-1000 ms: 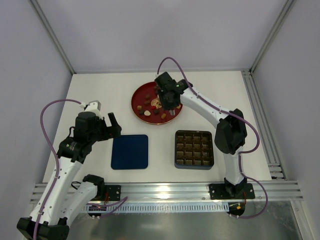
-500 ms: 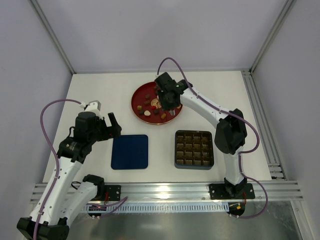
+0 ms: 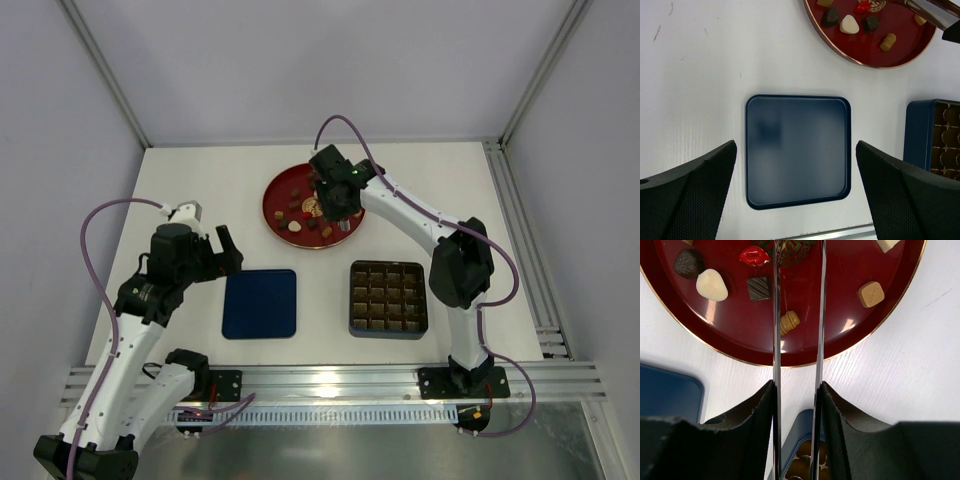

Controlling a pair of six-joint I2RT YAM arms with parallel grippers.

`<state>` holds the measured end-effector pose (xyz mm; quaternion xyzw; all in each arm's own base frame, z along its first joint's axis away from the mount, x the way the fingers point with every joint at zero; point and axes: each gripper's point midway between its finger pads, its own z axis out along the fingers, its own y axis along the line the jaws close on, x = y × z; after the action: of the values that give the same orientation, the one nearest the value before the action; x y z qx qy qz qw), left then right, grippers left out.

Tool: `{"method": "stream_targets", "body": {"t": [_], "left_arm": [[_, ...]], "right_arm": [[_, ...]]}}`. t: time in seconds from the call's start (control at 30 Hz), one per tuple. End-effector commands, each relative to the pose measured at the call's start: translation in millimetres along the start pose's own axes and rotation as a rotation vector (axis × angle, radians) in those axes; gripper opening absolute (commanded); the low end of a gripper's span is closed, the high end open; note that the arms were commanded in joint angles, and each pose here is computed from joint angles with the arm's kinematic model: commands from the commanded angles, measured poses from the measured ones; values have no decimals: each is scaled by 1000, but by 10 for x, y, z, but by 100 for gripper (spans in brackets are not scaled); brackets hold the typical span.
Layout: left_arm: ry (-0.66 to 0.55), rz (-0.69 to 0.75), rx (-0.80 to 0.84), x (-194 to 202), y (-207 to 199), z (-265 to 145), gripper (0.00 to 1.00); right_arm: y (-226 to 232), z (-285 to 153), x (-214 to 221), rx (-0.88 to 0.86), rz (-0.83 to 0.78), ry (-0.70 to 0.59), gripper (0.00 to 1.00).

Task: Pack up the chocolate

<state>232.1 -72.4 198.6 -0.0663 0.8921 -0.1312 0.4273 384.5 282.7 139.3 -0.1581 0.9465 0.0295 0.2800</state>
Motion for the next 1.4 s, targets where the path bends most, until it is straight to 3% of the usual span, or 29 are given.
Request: {"method": "stream_targets", "body": {"t": [0.0,1.37], "left_arm": [[-31,18,25,-69,-47,-3,100],[-36,16,21,-76,-39,-8,100]], "right_arm": [[-22,-210,-139,-15,10,-63,43],[-95,-366,-208,6,18,-100,35]]}}
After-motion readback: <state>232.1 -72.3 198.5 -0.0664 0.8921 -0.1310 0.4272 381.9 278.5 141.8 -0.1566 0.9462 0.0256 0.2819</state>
